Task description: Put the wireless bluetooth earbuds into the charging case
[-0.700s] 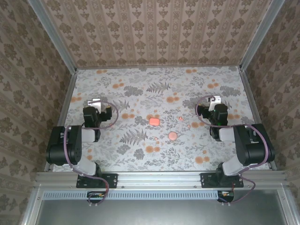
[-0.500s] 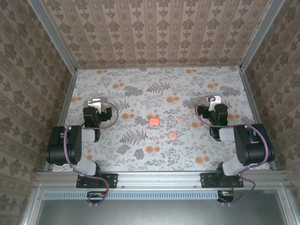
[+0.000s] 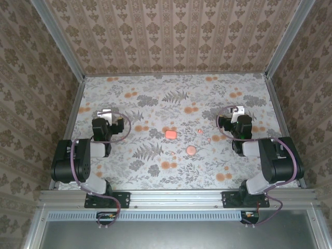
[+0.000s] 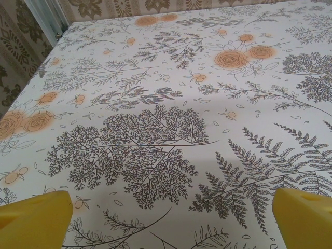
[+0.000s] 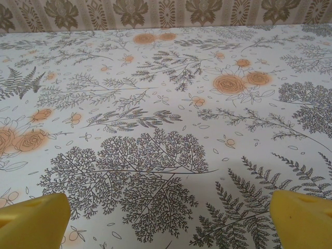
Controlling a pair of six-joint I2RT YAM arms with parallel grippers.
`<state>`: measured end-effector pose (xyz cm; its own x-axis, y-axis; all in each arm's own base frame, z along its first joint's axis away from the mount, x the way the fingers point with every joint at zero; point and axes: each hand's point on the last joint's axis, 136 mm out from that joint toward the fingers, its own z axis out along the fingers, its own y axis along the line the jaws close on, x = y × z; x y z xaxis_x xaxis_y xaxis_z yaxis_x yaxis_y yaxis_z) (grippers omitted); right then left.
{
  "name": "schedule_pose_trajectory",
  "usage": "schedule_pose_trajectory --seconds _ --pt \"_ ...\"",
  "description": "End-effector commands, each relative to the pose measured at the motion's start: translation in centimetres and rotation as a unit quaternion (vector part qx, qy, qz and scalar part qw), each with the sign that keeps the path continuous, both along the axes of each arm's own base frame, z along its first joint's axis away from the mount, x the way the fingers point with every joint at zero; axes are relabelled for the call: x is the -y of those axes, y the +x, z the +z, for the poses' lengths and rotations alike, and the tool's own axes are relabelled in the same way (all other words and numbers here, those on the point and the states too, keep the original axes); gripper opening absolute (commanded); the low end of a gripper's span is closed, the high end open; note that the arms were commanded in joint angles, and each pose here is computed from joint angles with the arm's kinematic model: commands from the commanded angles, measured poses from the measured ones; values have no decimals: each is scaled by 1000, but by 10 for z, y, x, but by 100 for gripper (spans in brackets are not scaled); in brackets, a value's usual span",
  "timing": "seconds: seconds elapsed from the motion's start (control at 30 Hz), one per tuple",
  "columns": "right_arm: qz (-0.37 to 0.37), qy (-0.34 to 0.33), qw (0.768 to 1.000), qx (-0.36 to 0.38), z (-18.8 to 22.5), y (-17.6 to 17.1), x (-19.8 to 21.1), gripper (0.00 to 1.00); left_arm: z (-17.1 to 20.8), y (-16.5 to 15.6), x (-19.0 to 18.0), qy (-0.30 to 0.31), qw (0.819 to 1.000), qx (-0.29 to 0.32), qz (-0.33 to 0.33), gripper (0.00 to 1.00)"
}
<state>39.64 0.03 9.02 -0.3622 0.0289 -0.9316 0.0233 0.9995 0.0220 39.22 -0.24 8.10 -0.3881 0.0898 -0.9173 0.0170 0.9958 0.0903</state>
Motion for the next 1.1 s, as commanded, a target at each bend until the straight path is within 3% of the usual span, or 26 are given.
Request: schedule_pose_trajectory --seconds 0.0,0.5,0.63,0.83,1.07 --pt "-8 -7 1000 8 7 4 2 100 13 7 1 0 1000 16 -7 100" --pt "20 -18 1000 -7 26 2 -11 100 29 6 6 20 1000 12 -11 100" --pt "4 19 997 -77 52 -10 -19 100 63 3 30 60 998 6 -33 99" --pt "-24 60 983 -174 78 -41 -38 100 107 -6 80 5 999 -17 -51 95" --pt "22 72 950 -303 68 -95 -99 100 88 -49 145 -74 982 -117 -126 89"
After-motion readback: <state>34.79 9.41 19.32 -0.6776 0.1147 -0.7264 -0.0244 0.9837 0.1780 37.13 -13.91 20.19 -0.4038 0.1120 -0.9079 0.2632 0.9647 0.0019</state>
